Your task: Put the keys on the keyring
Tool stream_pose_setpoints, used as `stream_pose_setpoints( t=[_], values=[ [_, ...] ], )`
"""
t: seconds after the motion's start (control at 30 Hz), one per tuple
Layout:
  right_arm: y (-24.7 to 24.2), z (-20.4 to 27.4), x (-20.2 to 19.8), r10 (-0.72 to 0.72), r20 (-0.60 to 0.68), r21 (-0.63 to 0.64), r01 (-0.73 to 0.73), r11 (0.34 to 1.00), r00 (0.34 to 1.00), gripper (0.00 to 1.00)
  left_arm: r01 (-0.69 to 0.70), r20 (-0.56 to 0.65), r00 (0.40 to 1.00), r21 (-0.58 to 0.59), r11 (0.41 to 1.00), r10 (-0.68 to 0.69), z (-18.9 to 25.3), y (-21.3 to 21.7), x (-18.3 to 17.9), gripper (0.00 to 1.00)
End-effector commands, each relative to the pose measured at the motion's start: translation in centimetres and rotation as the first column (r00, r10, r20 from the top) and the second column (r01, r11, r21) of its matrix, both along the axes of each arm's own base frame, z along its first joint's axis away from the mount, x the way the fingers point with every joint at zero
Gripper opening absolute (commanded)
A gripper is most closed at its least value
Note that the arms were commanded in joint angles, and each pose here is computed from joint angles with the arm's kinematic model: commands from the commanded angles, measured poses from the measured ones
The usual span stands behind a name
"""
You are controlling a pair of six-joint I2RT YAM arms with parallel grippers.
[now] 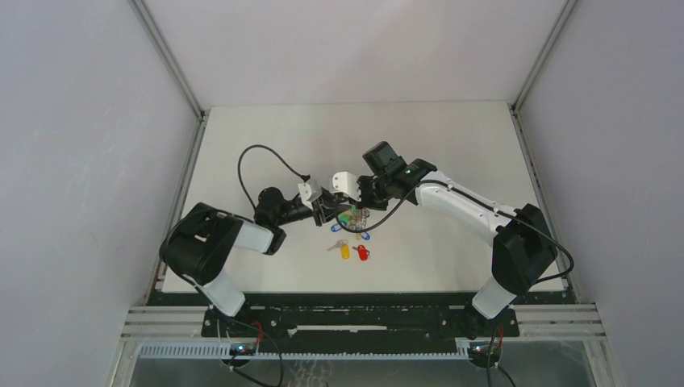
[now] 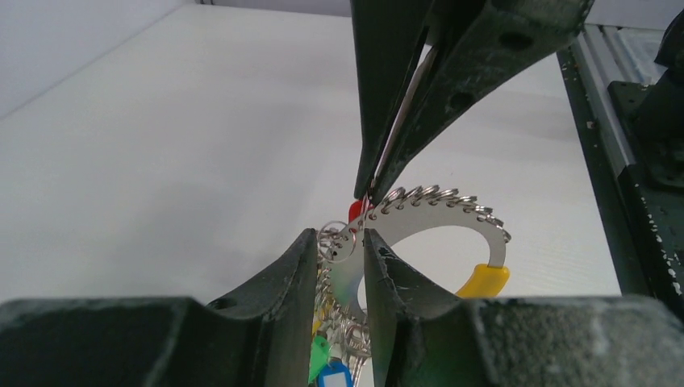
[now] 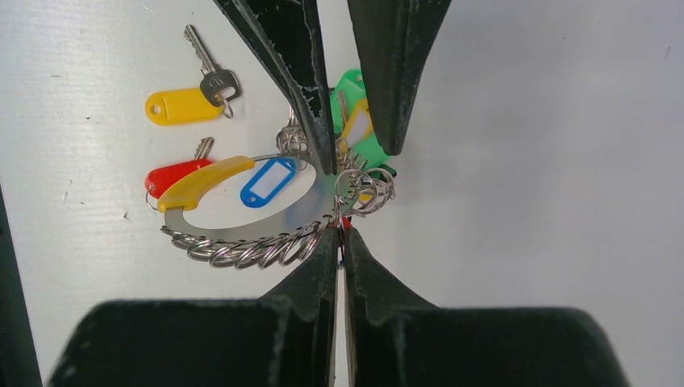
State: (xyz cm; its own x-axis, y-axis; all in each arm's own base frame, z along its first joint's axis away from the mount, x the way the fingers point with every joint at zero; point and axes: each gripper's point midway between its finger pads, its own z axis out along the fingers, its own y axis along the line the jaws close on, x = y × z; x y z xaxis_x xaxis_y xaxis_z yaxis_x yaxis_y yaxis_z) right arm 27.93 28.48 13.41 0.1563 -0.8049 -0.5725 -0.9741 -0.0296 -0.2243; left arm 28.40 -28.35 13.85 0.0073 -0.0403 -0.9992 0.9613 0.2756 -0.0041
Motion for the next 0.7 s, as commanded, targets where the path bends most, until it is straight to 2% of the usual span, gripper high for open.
stream_pose_setpoints(
  t=[0.0, 0.67],
  values=[
    [1.2, 2.4, 1.0, 0.027, 0.066, 0.048, -0.03, 0.998, 0.997, 0.0, 0.036, 0.097, 0.995, -0.07, 0.997, -0.029, 3.1, -0.3, -0.2, 0.33],
    [2.0, 2.8, 0.8, 0.051, 0.063, 0.07, -0.056, 0.996, 0.997, 0.0, 0.091, 0.082, 0.993, -0.056, 0.994, -0.087, 2.0, -2.1, 0.1, 0.26]
  ],
)
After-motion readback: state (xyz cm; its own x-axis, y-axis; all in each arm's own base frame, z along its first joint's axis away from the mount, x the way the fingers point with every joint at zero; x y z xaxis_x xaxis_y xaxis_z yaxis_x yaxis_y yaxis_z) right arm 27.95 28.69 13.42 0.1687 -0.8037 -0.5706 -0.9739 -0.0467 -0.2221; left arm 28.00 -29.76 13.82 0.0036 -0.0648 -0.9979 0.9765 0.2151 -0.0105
